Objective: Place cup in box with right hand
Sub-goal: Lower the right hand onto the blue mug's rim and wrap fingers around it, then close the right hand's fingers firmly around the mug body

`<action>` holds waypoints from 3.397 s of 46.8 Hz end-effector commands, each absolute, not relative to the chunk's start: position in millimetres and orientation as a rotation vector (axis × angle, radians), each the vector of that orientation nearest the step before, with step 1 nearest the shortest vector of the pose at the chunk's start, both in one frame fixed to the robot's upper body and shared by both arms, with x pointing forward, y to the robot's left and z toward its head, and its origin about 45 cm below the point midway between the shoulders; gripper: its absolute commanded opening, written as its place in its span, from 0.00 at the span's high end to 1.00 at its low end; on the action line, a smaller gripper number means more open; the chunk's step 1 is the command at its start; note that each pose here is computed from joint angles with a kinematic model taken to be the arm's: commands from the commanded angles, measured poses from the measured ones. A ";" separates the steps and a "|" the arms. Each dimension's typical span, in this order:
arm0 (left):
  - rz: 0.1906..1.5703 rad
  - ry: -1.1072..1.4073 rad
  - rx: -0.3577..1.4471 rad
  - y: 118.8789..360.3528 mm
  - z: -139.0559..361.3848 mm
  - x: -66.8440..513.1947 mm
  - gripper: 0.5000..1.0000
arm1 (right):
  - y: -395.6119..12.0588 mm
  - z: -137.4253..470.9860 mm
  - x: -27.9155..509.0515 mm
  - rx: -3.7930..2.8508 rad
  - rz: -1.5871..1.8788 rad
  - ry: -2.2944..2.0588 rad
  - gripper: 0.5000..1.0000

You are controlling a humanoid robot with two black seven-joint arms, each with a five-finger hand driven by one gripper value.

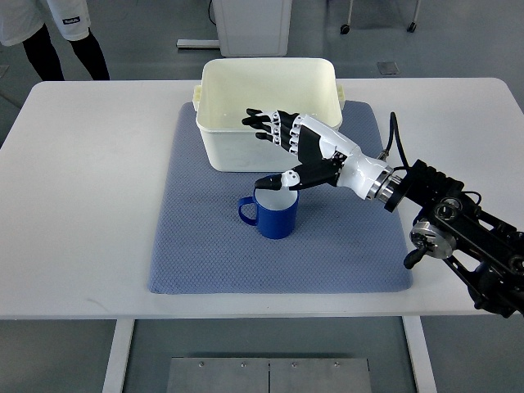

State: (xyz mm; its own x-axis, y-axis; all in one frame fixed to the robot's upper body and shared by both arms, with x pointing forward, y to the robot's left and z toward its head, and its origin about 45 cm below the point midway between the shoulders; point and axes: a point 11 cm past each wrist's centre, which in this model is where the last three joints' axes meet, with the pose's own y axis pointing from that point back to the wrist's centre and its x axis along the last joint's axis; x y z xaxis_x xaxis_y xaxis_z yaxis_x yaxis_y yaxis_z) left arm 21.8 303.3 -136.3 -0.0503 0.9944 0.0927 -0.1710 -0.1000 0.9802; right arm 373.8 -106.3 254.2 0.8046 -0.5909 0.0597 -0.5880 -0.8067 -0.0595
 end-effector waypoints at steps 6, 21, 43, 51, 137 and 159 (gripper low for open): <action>1.387 1.062 1.127 302.8 -136.3 21.8 0.00 | -106.2 248.6 373.3 -2.957 -0.124 0.972 0.00; 1.388 1.062 1.128 303.3 -136.3 21.7 0.00 | -114.0 230.9 377.9 -2.978 -0.128 1.027 0.00; 1.388 1.062 1.128 303.3 -136.3 21.7 0.00 | -112.2 215.0 378.3 -2.999 -0.113 1.049 0.00; 1.388 1.062 1.128 303.3 -136.3 21.7 0.00 | -113.0 208.9 378.1 -2.998 -0.116 1.065 0.00; 1.388 1.062 1.128 303.3 -136.3 21.7 0.00 | -104.7 162.4 373.0 -3.019 -0.042 1.155 0.01; 1.388 1.062 1.128 303.3 -136.3 21.7 0.00 | -107.9 149.3 369.8 -3.022 -0.015 1.171 0.22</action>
